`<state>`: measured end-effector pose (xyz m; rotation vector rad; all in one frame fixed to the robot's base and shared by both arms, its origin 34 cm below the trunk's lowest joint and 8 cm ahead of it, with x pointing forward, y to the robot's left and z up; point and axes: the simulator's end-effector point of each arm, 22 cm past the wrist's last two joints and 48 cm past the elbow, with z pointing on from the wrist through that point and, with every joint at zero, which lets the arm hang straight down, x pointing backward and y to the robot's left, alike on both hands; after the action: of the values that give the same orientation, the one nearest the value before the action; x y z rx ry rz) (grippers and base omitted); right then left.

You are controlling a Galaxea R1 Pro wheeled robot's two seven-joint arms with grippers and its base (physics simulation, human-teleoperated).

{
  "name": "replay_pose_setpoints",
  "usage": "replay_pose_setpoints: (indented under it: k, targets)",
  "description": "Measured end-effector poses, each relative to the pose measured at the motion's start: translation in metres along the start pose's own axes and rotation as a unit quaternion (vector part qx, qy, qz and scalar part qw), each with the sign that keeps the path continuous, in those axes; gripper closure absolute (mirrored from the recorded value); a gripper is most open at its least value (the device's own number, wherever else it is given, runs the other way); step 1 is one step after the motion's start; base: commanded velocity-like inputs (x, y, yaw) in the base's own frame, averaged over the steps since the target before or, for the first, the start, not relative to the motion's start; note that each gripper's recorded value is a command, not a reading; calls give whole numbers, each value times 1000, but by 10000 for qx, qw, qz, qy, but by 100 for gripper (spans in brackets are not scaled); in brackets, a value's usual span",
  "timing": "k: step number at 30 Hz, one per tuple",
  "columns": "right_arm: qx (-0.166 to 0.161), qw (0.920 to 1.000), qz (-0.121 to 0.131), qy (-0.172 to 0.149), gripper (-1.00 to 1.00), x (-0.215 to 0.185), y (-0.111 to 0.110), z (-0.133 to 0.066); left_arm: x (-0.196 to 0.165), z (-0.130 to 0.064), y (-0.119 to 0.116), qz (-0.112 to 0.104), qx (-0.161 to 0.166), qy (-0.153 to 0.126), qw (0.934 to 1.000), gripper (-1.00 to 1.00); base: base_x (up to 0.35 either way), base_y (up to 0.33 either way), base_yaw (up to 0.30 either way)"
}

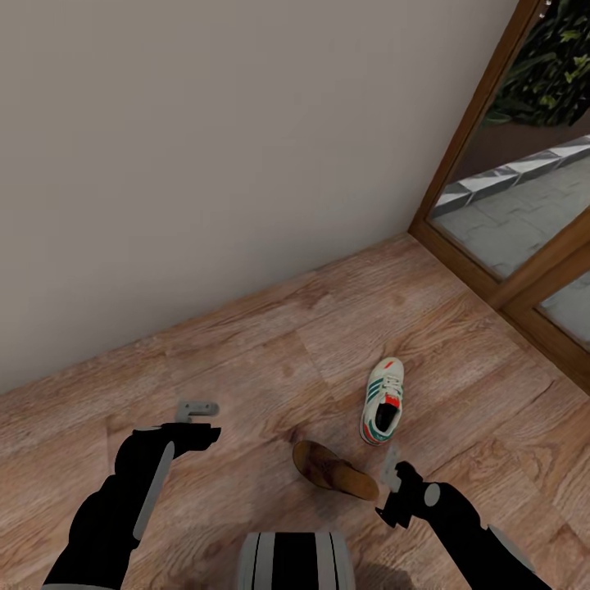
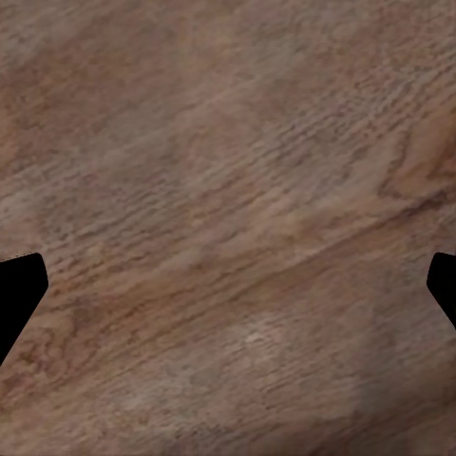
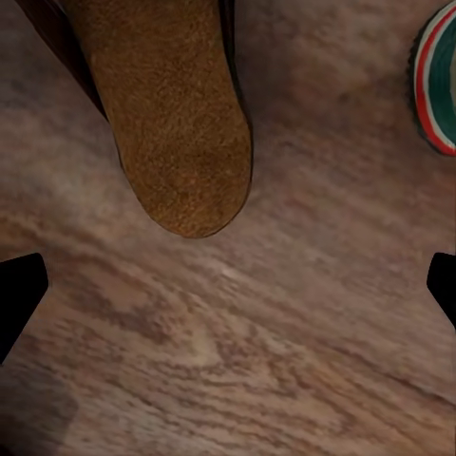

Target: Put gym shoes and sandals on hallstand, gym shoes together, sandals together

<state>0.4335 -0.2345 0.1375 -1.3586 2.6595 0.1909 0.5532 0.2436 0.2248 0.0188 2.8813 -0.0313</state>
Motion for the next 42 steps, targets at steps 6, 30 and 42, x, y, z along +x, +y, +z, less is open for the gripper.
replay_pose_setpoints:
  k: [6,30,42]
  targets:
    - [-43,10000,1,-20,-100,-2,3,6,10,10,1,0,-8,127,9999,-100,0,0,0]
    - [-137,9997,-29,-190,-100,-16,8,23,56,47,2,-5,-12,649,9979,-100,0,0,0]
    - [-335,9994,29,-76,-100,-5,24,39,79,64,2,-10,-10,899,9959,-100,0,0,0]
